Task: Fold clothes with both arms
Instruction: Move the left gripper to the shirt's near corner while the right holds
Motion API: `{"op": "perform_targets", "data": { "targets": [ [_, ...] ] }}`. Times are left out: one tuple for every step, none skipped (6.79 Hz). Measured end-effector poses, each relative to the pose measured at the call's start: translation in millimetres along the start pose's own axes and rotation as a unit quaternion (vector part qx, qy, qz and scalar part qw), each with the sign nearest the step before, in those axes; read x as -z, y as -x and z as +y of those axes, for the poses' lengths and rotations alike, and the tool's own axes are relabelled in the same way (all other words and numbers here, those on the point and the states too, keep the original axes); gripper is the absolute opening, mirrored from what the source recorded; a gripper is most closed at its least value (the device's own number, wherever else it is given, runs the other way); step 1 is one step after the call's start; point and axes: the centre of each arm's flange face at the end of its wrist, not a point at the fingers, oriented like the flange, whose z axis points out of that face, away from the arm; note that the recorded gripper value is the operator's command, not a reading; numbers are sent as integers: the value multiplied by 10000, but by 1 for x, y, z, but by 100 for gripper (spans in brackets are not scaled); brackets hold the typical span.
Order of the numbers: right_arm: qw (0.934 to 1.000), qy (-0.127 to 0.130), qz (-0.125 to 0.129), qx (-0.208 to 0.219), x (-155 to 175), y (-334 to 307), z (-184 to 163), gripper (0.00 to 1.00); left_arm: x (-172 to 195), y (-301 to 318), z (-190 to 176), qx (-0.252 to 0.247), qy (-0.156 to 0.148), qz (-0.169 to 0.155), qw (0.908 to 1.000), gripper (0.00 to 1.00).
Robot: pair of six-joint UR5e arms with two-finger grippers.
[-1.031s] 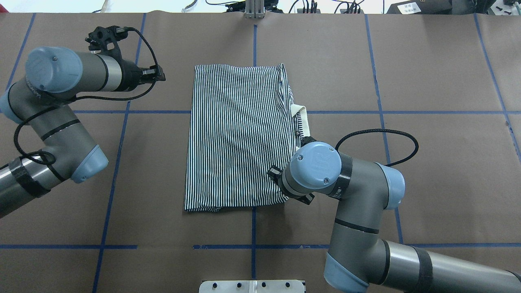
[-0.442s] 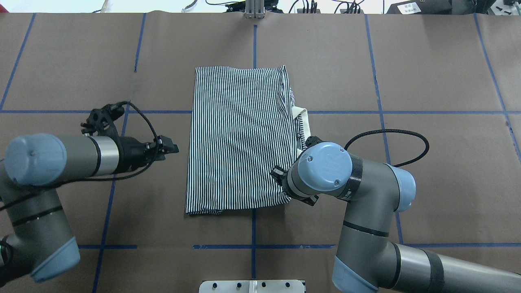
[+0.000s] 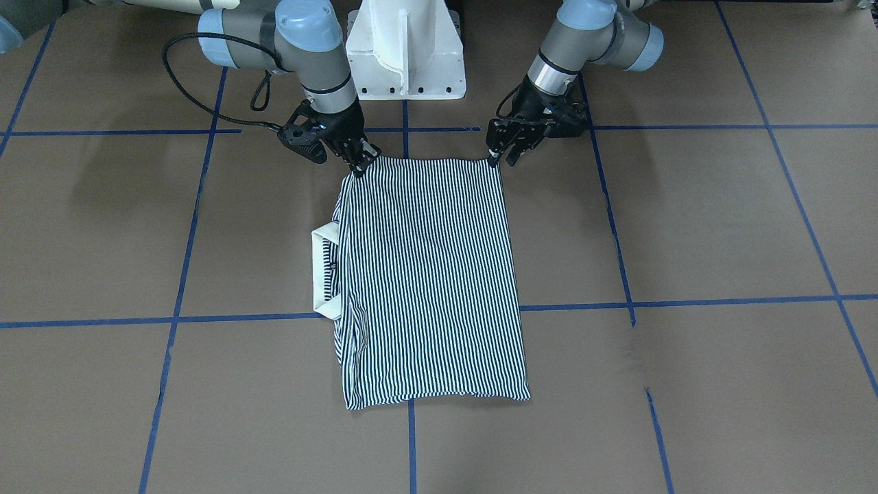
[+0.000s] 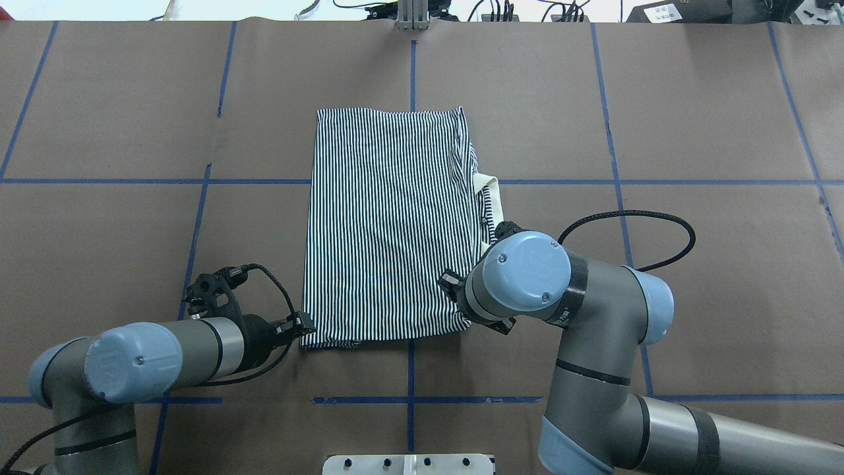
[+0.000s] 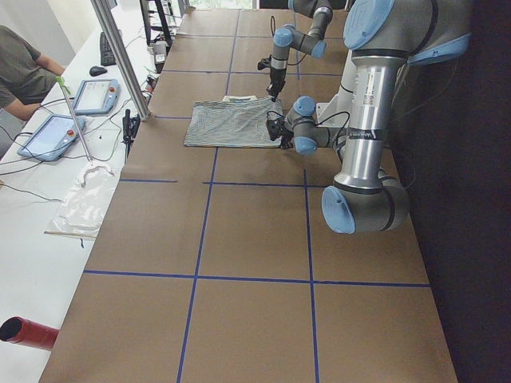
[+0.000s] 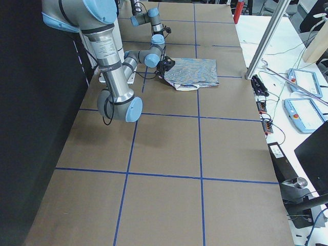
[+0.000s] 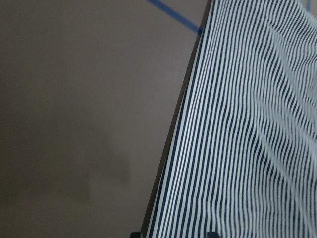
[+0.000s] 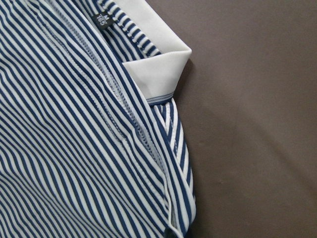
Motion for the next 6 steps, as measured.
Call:
{"op": "perform_targets", "data": {
  "targets": [
    [10000,-1,-3,0,0,0,0,0,-7,-3,9,-30,29,-94,9999,48],
    [10000,-1,-5,0,1,0,0,0,-10,-6,13,-44,38,-157,9999,19],
    [10000,-4,-6,-1,1,0,-1,0,-11,-10,15,-50,42,-177,9998,0],
    [10000,-6,-5,-2,1,0,-1,0,-11,-12,15,-56,42,-177,9998,0],
    [10000,-6,-2,-5,1,-1,-2,0,-10,-14,15,-68,41,-162,9998,0],
    [10000,-8,3,-3,0,-1,-2,0,-7,-17,14,-72,35,-130,9999,0]
  ]
}}
